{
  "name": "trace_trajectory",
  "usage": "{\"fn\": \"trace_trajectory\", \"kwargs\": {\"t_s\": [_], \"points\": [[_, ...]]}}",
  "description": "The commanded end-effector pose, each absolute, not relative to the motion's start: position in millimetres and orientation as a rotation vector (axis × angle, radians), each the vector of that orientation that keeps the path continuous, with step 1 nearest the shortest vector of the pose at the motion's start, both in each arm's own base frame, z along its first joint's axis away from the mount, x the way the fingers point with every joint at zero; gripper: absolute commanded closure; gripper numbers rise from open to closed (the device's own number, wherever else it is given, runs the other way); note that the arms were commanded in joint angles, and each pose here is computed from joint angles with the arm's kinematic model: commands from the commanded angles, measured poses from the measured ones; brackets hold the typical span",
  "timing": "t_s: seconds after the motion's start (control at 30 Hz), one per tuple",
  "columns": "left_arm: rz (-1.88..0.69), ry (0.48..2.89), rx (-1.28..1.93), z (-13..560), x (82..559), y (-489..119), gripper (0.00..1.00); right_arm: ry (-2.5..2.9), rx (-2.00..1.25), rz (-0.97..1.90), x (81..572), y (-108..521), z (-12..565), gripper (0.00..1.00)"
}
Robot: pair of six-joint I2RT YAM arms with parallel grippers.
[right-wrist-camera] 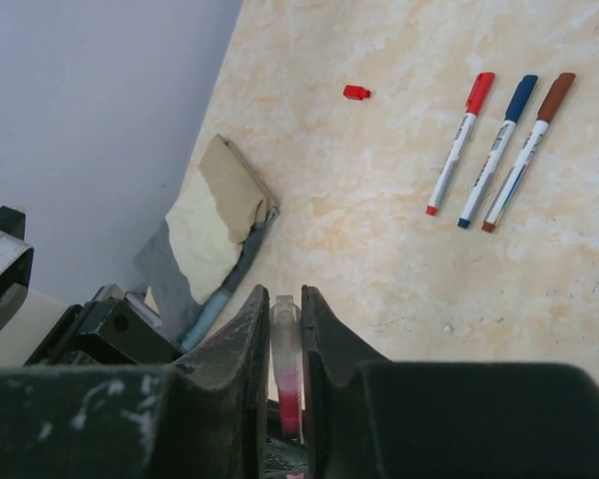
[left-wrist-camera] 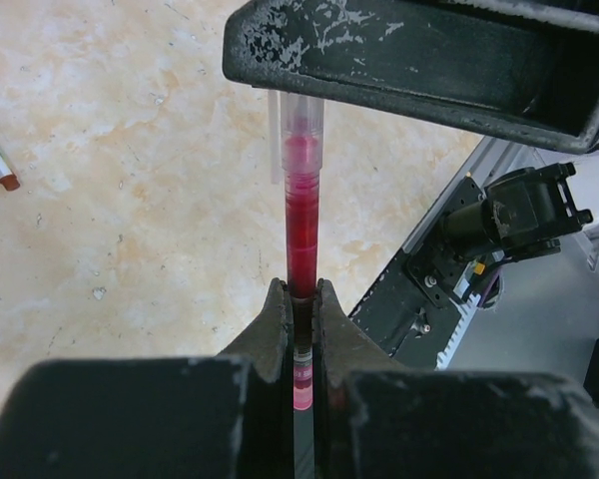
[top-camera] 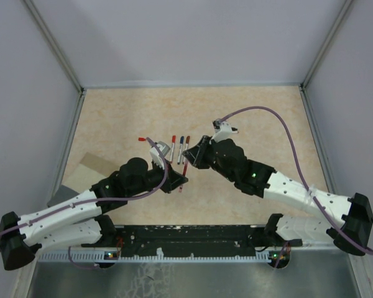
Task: Insert the pens into the pen caps
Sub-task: Press the pen cap onto the pen.
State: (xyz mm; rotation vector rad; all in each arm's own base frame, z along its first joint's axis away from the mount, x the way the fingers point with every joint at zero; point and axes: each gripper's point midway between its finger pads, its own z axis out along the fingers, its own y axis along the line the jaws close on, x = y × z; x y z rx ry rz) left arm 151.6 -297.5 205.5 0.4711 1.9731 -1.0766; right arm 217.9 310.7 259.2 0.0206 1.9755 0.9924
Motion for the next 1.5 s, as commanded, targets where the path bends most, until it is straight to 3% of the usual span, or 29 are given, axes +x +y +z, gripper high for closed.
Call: {"fn": "trace_trajectory", "kwargs": {"t_s": [0.0, 0.1, 0.8, 1.13, 1.47], "points": [[-1.103, 1.891, 0.491, 233, 155, -304, 1.00, 1.930, 0.062, 1.044, 223, 314, 274, 0.91], [-1.091, 1.877, 0.480, 238, 159, -304, 1.00, 1.944, 0.056, 1.052, 220, 313, 268, 1.00], [-1.096, 1.472, 0.400, 369, 180, -299, 1.00, 2.227, -0.068, 0.990, 144, 316, 174, 1.00], [-1.098, 1.404, 0.363, 394, 186, -299, 1.00, 2.378, -0.111, 0.987, 77, 325, 108, 1.00], [-1.121, 1.373, 0.343, 406, 188, -302, 1.00, 2.426, -0.111, 1.100, 36, 351, 86, 1.00]]}}
